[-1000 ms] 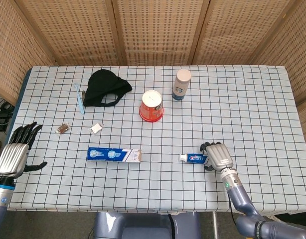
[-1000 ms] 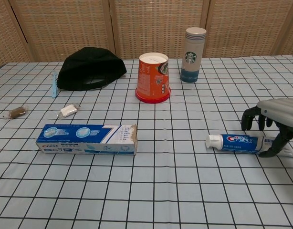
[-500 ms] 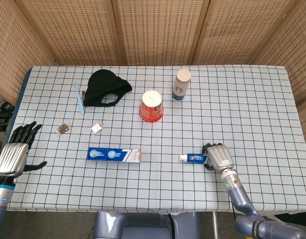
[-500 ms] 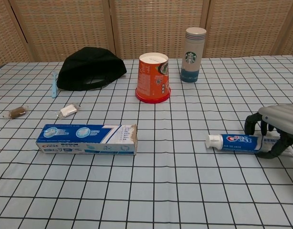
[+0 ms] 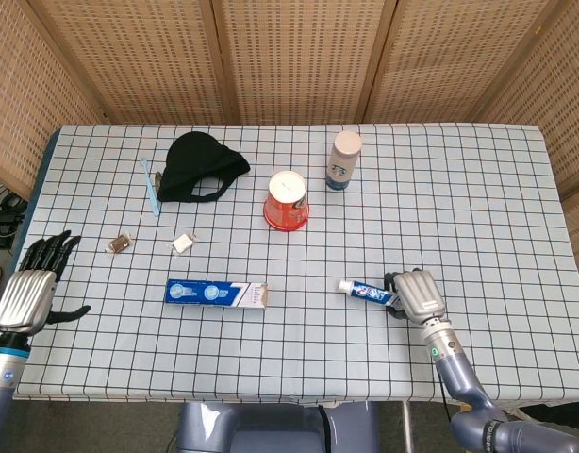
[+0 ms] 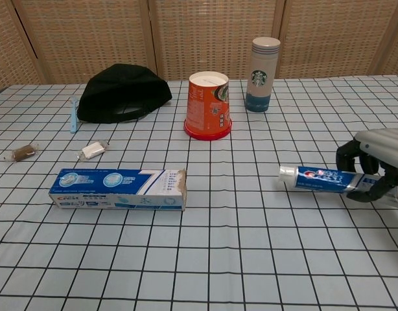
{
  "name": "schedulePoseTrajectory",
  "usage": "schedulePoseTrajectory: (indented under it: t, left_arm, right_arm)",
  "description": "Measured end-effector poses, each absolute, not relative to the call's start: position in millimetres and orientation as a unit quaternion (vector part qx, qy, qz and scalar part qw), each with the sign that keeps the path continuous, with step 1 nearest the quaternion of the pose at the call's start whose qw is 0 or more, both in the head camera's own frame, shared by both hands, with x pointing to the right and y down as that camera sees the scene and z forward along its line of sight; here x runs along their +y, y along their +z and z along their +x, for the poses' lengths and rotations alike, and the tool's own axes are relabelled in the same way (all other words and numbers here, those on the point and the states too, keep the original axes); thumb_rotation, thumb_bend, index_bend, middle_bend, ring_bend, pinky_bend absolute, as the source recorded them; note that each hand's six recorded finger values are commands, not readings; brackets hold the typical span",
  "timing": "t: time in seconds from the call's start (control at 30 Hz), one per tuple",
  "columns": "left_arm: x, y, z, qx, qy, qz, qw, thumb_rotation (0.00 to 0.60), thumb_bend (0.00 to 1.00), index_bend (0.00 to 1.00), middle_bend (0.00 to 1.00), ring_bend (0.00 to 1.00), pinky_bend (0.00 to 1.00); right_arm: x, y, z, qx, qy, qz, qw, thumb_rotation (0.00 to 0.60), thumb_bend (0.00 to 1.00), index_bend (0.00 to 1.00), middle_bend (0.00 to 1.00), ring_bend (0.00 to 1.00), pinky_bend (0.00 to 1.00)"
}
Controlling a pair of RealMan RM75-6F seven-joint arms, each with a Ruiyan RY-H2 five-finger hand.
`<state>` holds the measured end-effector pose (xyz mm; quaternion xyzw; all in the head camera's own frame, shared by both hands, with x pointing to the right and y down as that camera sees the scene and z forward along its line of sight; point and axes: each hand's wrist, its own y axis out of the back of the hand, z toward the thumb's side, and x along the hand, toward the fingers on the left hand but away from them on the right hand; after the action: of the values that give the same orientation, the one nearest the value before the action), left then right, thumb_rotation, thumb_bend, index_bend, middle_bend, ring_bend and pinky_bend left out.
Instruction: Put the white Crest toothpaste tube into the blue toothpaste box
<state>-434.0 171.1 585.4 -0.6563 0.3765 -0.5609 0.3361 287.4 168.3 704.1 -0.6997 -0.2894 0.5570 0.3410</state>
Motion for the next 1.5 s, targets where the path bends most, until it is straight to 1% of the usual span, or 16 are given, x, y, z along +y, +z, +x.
schedulePoseTrajectory:
  t: [0.13,0.3,0.43,0.5,0.67,0.73,0.77,0.83,0.9,1.07,1.13,1.27,1.37,1.43,1.5]
  left_arm:
    - [170.6,591.0,-428.4,0.366,-0.56,-0.662,0.338,0.6,0.0,0.0,0.0,0.0,0.0]
    - [163.9,603.6,-402.6,0.327,-0.549,-0.683,0.353,0.6,0.0,0.0,0.0,0.0,0.0]
    - [155.3,623.7,-365.6,0.274,-0.535,-0.712,0.363,0.6,0.0,0.0,0.0,0.0,0.0]
    - [151.5,634.7,-344.6,0.248,-0.526,-0.726,0.368,0.6,0.0,0.0,0.0,0.01,0.02]
    - [146.0,662.3,-291.1,0.204,-0.503,-0.747,0.385,0.6,0.0,0.0,0.0,0.06,0.07]
    - [146.8,673.1,-270.4,0.188,-0.497,-0.752,0.389,0.6,0.0,0.02,0.01,0.09,0.1]
    - [147.7,677.4,-262.0,0.182,-0.496,-0.754,0.39,0.6,0.0,0.03,0.02,0.1,0.11]
    - [149.9,685.5,-245.5,0.169,-0.495,-0.756,0.393,0.6,0.0,0.09,0.07,0.16,0.15]
    - [151.8,690.5,-235.9,0.159,-0.497,-0.755,0.397,0.6,0.0,0.12,0.1,0.19,0.18]
    - [157.4,702.1,-220.5,0.139,-0.511,-0.746,0.403,0.6,0.0,0.15,0.13,0.21,0.21]
    - [159.4,706.4,-216.0,0.137,-0.516,-0.744,0.402,0.6,0.01,0.2,0.16,0.24,0.24]
    - [162.2,715.3,-209.9,0.137,-0.519,-0.74,0.405,0.6,0.03,0.24,0.2,0.27,0.27]
    - [165.0,719.6,-206.5,0.135,-0.521,-0.737,0.409,0.6,0.06,0.3,0.28,0.33,0.33]
    - [165.2,720.0,-204.8,0.138,-0.521,-0.736,0.41,0.6,0.1,0.37,0.36,0.4,0.37]
    - [164.2,718.9,-203.7,0.145,-0.519,-0.735,0.411,0.6,0.11,0.41,0.41,0.44,0.39]
  right_arm:
    - [162.5,691.0,291.5,-0.302,0.549,-0.703,0.336,0.6,0.61,0.67,0.65,0.61,0.52]
    - [156.8,667.7,302.7,-0.32,0.535,-0.713,0.32,0.6,0.62,0.67,0.65,0.61,0.52]
    - [155.7,647.6,317.5,-0.322,0.53,-0.715,0.322,0.6,0.62,0.67,0.65,0.62,0.52]
    - [157.6,639.4,324.0,-0.319,0.529,-0.716,0.324,0.6,0.62,0.67,0.65,0.62,0.52]
    - [162.6,630.3,332.7,-0.314,0.53,-0.717,0.326,0.6,0.62,0.67,0.65,0.62,0.52]
    - [163.8,627.7,336.8,-0.311,0.532,-0.716,0.328,0.6,0.62,0.67,0.65,0.62,0.52]
    - [164.4,626.7,338.6,-0.31,0.533,-0.716,0.329,0.6,0.62,0.67,0.65,0.62,0.52]
    - [165.4,624.9,341.7,-0.309,0.534,-0.716,0.329,0.6,0.62,0.67,0.65,0.62,0.52]
    - [165.9,623.3,344.3,-0.309,0.534,-0.715,0.329,0.6,0.62,0.67,0.65,0.62,0.52]
    - [165.1,620.2,348.4,-0.31,0.535,-0.713,0.33,0.6,0.62,0.67,0.65,0.62,0.52]
    - [163.9,618.4,350.7,-0.313,0.535,-0.712,0.331,0.6,0.62,0.67,0.65,0.62,0.52]
    - [162.7,614.6,355.0,-0.315,0.536,-0.709,0.332,0.6,0.62,0.67,0.66,0.62,0.52]
    - [162.1,612.4,357.3,-0.316,0.537,-0.708,0.334,0.6,0.62,0.67,0.66,0.63,0.52]
    - [161.8,611.6,357.9,-0.317,0.536,-0.707,0.334,0.6,0.62,0.67,0.66,0.63,0.52]
    - [161.1,610.2,359.0,-0.318,0.536,-0.706,0.335,0.6,0.62,0.67,0.66,0.63,0.52]
